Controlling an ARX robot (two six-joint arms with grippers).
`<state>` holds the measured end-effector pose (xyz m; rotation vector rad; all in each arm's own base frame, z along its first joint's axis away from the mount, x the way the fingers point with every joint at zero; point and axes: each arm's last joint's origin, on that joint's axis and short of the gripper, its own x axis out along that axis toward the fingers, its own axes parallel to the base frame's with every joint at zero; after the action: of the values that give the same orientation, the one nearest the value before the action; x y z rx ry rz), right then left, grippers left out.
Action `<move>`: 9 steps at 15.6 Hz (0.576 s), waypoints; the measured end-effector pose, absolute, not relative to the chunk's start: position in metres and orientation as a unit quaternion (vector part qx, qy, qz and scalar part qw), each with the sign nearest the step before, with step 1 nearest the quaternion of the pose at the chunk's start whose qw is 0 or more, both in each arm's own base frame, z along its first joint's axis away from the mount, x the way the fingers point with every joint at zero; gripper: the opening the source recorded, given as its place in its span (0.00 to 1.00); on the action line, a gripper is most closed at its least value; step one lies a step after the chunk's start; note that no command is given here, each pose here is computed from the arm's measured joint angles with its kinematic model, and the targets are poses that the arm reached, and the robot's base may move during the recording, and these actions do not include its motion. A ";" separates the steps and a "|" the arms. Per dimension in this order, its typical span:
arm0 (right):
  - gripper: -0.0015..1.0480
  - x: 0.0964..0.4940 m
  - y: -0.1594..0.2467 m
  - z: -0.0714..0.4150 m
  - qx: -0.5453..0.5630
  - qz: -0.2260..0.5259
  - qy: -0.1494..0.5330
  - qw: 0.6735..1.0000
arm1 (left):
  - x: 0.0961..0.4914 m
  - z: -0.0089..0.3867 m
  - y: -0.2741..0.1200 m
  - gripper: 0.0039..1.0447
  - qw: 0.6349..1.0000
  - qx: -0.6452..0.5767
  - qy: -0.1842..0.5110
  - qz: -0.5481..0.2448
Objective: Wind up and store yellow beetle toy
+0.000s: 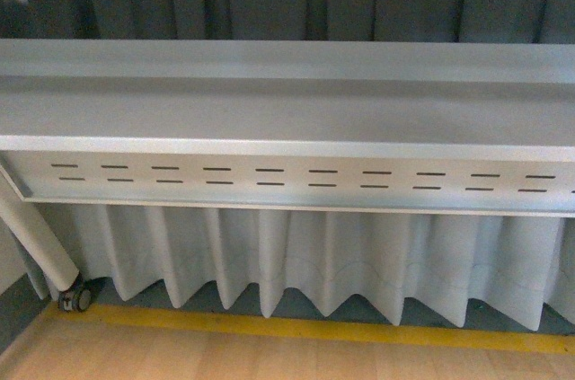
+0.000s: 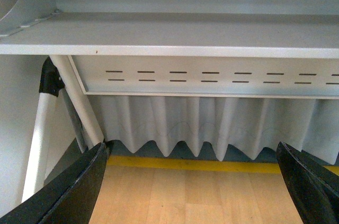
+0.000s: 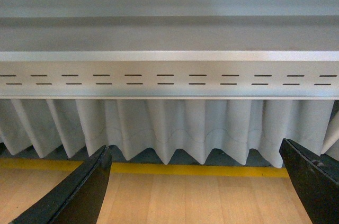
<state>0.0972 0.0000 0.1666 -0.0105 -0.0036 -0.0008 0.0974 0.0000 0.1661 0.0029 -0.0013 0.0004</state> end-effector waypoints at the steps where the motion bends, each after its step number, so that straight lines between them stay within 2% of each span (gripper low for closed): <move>1: 0.94 0.097 0.000 0.167 -0.005 0.000 -0.002 1.000 | 0.097 0.166 0.000 0.94 1.000 0.001 -0.001 0.000; 9: 0.94 0.097 0.000 0.167 -0.005 0.000 -0.002 1.000 | 0.097 0.166 0.000 0.94 1.000 0.001 -0.001 0.000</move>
<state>0.0972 0.0000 0.1666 -0.0105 -0.0036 -0.0008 0.0974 0.0000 0.1661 0.0029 -0.0013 0.0000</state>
